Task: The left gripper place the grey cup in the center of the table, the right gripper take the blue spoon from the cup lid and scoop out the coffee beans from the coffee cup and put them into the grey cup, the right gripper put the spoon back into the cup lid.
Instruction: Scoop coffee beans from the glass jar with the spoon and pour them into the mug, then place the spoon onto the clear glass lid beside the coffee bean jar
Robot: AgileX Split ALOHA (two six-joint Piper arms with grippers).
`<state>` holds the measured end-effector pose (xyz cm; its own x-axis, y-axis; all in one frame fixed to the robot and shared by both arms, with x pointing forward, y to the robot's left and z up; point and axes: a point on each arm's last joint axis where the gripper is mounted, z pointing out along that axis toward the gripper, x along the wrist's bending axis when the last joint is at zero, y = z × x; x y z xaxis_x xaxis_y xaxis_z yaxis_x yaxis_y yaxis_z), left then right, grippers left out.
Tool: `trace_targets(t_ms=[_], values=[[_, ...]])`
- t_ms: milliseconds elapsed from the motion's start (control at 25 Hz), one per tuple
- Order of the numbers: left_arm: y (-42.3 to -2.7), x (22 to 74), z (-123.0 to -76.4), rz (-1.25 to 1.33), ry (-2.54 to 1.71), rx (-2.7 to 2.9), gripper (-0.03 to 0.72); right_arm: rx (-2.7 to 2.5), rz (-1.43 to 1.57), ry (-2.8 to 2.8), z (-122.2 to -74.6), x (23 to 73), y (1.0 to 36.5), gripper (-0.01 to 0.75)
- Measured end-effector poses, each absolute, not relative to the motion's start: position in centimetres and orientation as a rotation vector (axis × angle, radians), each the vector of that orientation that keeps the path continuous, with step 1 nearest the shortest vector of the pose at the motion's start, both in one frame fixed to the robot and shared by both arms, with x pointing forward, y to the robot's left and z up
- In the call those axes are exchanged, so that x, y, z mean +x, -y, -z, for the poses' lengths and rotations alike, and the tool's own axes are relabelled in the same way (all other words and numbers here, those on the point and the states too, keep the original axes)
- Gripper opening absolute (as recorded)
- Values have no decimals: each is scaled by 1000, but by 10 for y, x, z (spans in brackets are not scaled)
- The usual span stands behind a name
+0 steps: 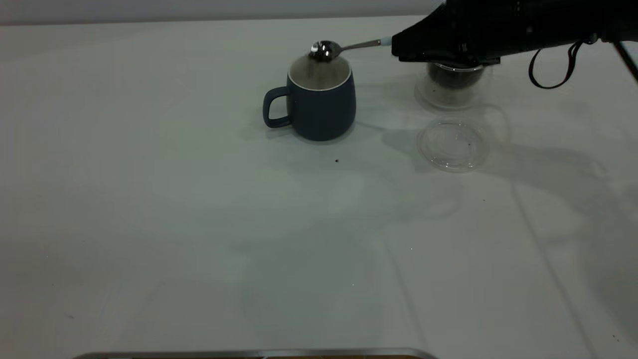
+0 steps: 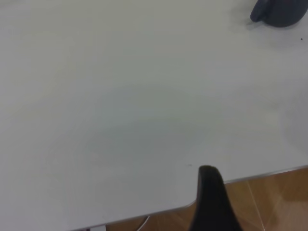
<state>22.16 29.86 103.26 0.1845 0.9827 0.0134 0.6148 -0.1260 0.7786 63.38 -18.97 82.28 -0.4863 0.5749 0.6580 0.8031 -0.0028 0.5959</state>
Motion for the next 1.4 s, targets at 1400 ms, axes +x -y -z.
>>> trace_targets(t_ms=[1400], values=[[-299,222,-1033,-734,-1501,1823,555,-2258,1116,1163,-801,540,322,107]])
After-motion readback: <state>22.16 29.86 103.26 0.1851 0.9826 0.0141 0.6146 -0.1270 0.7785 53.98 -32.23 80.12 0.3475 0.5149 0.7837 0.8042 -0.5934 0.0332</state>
